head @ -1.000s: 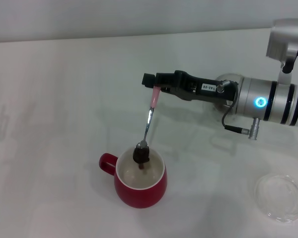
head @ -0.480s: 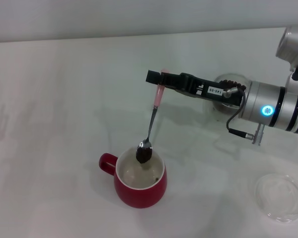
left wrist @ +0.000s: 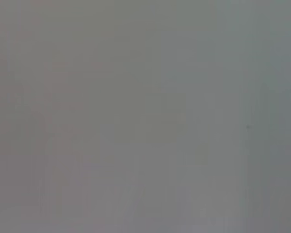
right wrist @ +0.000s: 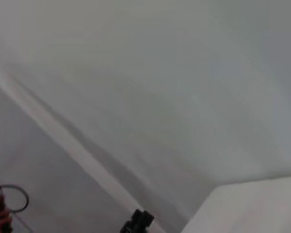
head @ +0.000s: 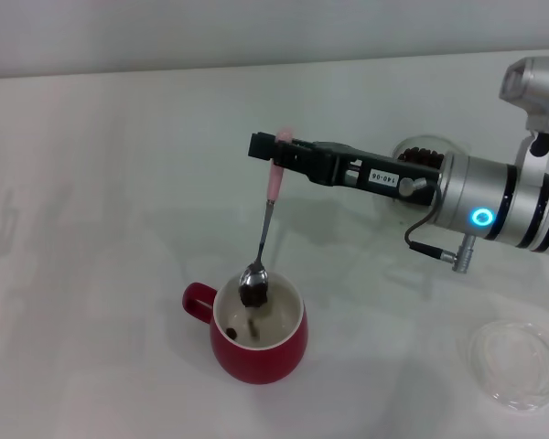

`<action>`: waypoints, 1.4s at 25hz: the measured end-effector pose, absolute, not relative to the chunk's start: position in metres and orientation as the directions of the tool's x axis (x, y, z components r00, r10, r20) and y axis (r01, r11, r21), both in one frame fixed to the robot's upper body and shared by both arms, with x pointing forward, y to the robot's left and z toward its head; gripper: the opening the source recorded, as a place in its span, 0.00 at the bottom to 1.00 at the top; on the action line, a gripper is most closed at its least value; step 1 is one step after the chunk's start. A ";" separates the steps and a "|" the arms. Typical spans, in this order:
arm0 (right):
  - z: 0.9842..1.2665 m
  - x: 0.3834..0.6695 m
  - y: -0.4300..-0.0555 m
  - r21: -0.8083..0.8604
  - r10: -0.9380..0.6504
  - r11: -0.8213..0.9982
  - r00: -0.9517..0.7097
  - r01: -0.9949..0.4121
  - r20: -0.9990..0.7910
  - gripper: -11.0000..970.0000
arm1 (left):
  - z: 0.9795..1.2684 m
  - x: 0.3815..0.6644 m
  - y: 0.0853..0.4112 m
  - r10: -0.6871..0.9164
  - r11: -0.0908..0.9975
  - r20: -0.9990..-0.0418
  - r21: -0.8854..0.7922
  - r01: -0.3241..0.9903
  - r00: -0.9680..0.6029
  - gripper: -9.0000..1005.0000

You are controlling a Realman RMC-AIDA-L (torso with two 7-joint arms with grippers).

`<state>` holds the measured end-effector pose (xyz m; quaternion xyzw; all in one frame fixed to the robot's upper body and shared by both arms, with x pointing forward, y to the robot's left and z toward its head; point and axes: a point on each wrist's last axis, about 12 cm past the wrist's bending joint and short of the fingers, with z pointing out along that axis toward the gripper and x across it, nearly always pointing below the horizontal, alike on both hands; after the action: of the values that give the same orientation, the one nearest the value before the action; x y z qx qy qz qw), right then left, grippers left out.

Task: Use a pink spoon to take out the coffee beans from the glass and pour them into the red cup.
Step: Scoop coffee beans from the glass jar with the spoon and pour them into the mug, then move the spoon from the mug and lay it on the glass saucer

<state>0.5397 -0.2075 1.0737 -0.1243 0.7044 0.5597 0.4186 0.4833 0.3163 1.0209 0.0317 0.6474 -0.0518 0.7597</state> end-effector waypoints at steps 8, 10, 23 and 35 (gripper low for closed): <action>1.075 0.534 -0.200 0.580 0.268 0.340 -0.515 -0.740 -0.814 0.18 | 1.020 0.480 0.317 -0.039 0.993 -0.986 -0.021 0.116 0.161 0.66; 1.076 0.535 -0.200 0.570 0.263 0.341 -0.506 -0.748 -0.822 0.18 | 1.020 0.480 0.317 -0.039 0.993 -0.986 -0.021 0.117 0.161 0.66; 1.106 0.547 -0.238 0.567 0.348 0.301 -0.465 -0.767 -0.814 0.18 | 1.020 0.476 0.321 -0.039 0.995 -0.986 -0.023 0.098 0.161 0.66; 1.112 0.542 -0.313 0.634 0.292 0.382 -0.563 -0.673 -0.773 0.19 | 1.019 0.474 0.322 -0.038 0.996 -0.986 -0.023 0.092 0.165 0.66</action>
<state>0.5424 -0.3135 1.1120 -0.1358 0.7006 0.5391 0.4473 0.4736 0.3225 1.0193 0.0210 0.6449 -0.0424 0.7628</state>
